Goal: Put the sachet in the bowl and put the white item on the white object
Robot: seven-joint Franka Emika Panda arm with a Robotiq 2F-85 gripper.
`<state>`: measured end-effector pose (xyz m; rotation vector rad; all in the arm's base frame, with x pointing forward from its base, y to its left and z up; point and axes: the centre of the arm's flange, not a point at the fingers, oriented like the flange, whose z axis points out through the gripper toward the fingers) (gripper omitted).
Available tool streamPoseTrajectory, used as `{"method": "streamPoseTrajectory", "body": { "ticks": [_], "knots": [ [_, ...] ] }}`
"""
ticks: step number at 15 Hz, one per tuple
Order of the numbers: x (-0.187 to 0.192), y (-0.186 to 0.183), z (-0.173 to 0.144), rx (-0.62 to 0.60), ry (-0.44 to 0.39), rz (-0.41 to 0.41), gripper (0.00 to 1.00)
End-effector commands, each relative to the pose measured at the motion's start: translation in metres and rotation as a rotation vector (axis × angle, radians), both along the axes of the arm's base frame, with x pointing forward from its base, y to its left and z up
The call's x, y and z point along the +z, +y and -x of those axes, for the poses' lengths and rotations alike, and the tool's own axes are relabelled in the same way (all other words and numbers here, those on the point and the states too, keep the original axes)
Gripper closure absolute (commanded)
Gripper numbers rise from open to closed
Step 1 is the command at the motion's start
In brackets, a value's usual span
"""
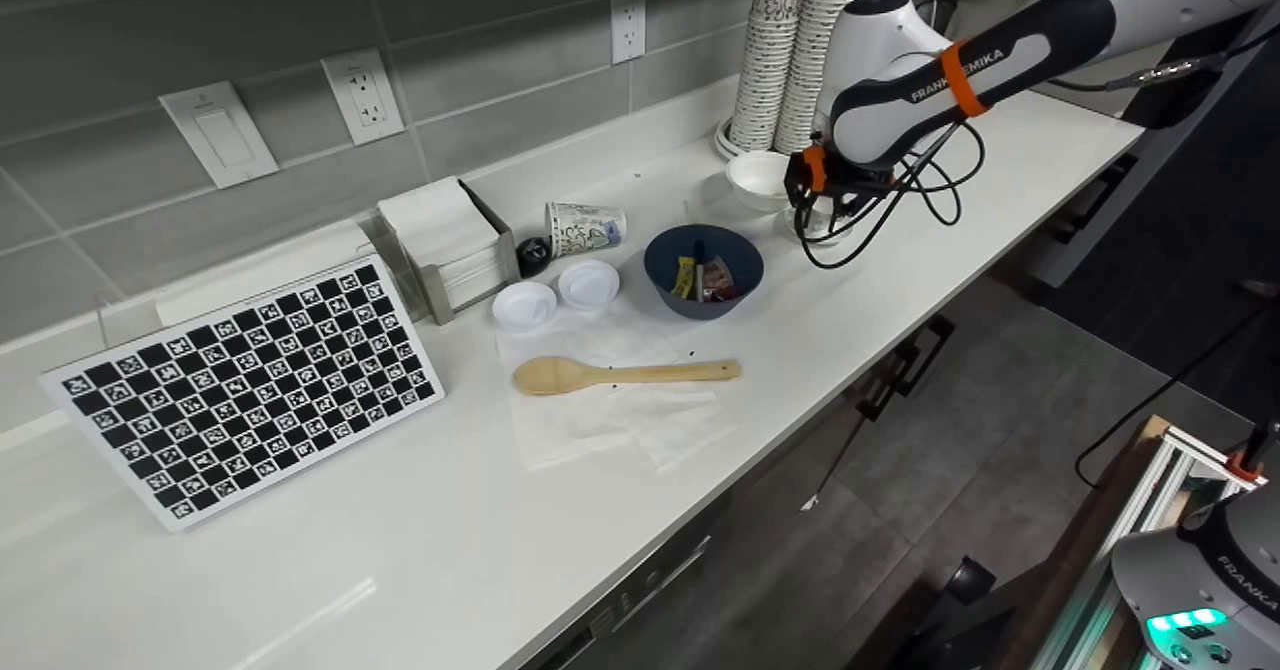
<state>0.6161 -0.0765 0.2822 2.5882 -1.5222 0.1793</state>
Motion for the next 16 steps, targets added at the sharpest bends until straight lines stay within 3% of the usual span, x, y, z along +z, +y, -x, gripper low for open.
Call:
{"method": "streamPoseTrajectory", "body": {
  "ticks": [1,5,8,16],
  "knots": [
    [0.028,0.01,0.002,0.01,0.041,-0.049,0.29],
    [0.079,0.032,0.022,0.053,0.047,-0.148,0.02],
    [0.119,0.036,0.061,0.211,0.04,-0.248,0.0],
    [0.183,0.029,0.181,0.67,-0.039,-0.253,0.0]
  ]
}}
